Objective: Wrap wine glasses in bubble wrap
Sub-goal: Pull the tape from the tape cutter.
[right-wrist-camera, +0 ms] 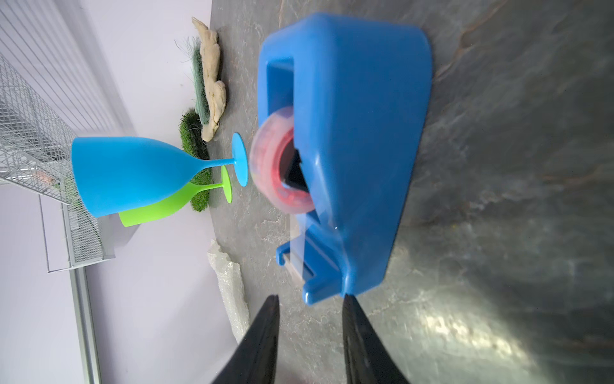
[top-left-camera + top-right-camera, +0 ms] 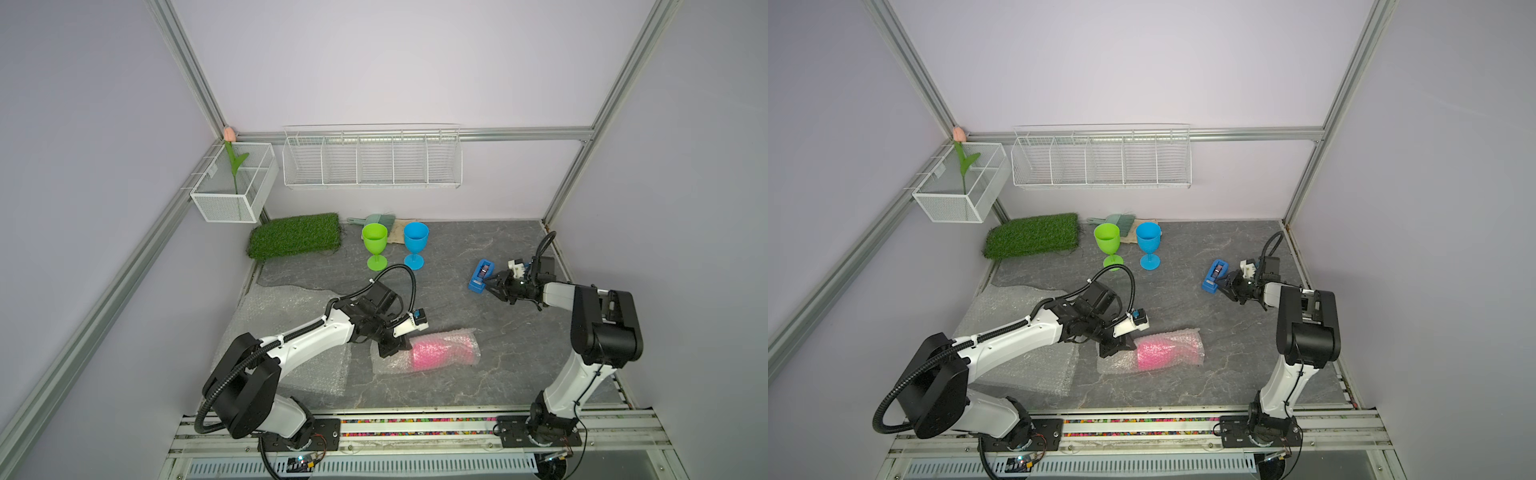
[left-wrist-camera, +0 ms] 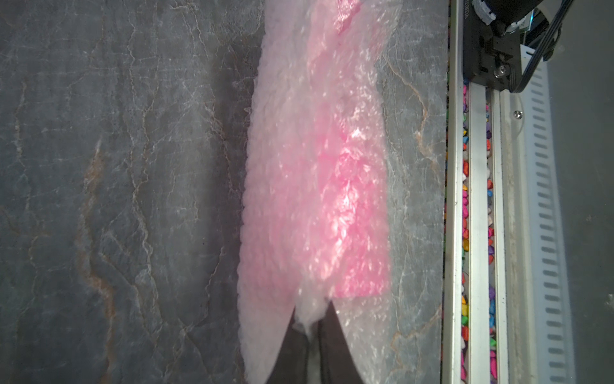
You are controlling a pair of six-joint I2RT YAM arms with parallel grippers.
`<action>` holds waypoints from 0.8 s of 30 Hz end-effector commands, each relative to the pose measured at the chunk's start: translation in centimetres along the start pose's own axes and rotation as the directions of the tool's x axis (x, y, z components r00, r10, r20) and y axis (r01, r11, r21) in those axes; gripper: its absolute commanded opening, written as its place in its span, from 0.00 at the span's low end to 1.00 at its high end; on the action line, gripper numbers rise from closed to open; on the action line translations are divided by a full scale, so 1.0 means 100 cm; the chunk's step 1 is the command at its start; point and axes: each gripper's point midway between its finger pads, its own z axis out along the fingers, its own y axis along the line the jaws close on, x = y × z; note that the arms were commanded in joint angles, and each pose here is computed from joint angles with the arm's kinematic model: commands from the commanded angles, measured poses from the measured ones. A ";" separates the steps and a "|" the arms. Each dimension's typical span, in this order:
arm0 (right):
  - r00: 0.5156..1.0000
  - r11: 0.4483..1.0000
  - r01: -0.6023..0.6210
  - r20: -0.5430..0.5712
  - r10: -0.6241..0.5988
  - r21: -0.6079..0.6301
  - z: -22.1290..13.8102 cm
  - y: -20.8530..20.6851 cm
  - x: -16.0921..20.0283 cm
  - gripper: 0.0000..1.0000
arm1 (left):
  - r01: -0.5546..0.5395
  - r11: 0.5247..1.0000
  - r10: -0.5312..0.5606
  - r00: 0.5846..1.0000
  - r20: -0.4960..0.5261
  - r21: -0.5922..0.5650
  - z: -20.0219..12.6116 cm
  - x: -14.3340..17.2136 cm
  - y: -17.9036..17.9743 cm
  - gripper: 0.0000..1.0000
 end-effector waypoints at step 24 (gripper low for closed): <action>0.999 0.992 -0.029 -0.029 0.026 -0.122 0.025 0.014 -0.015 0.24 | -0.016 0.999 0.017 1.000 -0.025 0.034 0.003 0.000 -0.006 0.08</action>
